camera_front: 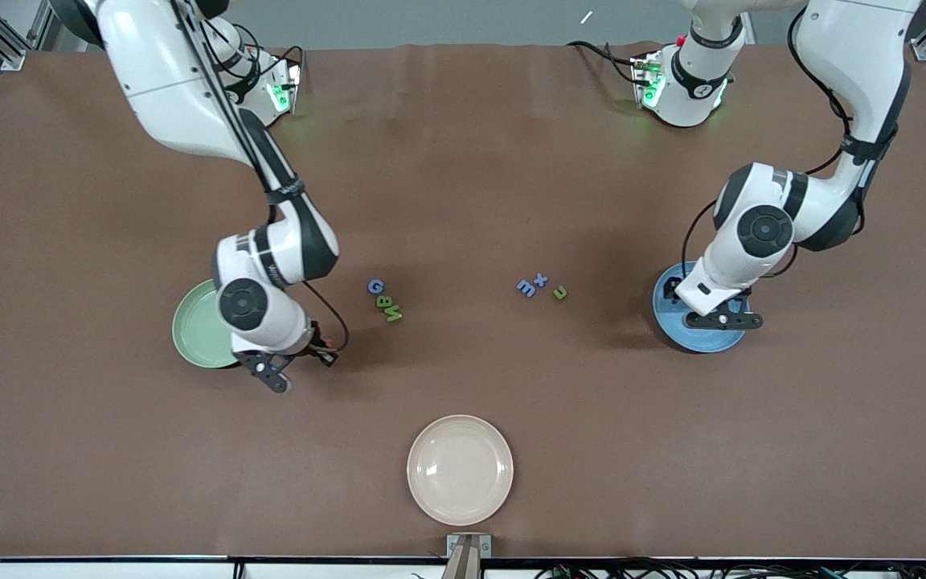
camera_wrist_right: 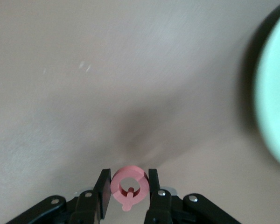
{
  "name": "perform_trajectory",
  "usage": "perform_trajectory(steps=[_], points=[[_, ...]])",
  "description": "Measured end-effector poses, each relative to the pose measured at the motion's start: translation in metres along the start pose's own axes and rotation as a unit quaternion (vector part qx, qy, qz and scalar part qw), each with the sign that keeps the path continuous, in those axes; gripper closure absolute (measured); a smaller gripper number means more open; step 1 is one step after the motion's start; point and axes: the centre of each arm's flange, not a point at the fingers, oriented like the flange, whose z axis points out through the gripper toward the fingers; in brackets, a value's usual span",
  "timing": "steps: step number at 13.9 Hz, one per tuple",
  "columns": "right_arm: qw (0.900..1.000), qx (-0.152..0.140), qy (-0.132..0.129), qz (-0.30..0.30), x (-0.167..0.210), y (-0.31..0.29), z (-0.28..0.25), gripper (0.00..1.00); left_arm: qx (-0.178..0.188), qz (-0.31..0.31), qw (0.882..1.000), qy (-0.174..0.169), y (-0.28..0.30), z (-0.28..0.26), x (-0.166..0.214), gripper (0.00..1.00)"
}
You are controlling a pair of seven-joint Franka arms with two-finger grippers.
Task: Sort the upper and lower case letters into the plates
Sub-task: 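Drop the pink Q in the green plate with the right gripper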
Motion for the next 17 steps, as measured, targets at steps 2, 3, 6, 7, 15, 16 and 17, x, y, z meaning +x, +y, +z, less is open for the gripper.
perform_trajectory(steps=[2, 3, 6, 7, 15, 16, 17], points=[[0.999, -0.005, -0.014, -0.037, 0.034, 0.037, -0.032, 0.63, -0.013, -0.040, 0.999, 0.008, 0.040, -0.016, -0.001, 0.00], [0.998, -0.005, -0.020, -0.054, 0.048, 0.057, -0.040, 0.63, -0.020, -0.066, 0.998, 0.011, 0.062, -0.021, -0.003, 0.00], [0.996, -0.006, -0.028, -0.081, 0.063, 0.103, -0.025, 0.63, -0.038, -0.157, 0.987, 0.007, 0.131, -0.023, -0.009, 0.00], [0.996, -0.006, -0.028, -0.087, 0.061, 0.112, -0.013, 0.63, -0.044, -0.185, 0.982, 0.004, 0.153, -0.021, -0.010, 0.00], [0.996, -0.014, -0.033, -0.086, 0.047, 0.152, 0.044, 0.63, -0.058, -0.262, 0.963, -0.032, 0.235, 0.029, -0.019, 0.00], [0.996, -0.014, -0.034, -0.086, 0.047, 0.153, 0.044, 0.63, -0.058, -0.263, 0.963, -0.034, 0.235, 0.034, -0.019, 0.00], [0.996, -0.014, -0.034, -0.085, 0.048, 0.154, 0.044, 0.63, -0.056, -0.262, 0.963, -0.036, 0.235, 0.038, -0.019, 0.02]])
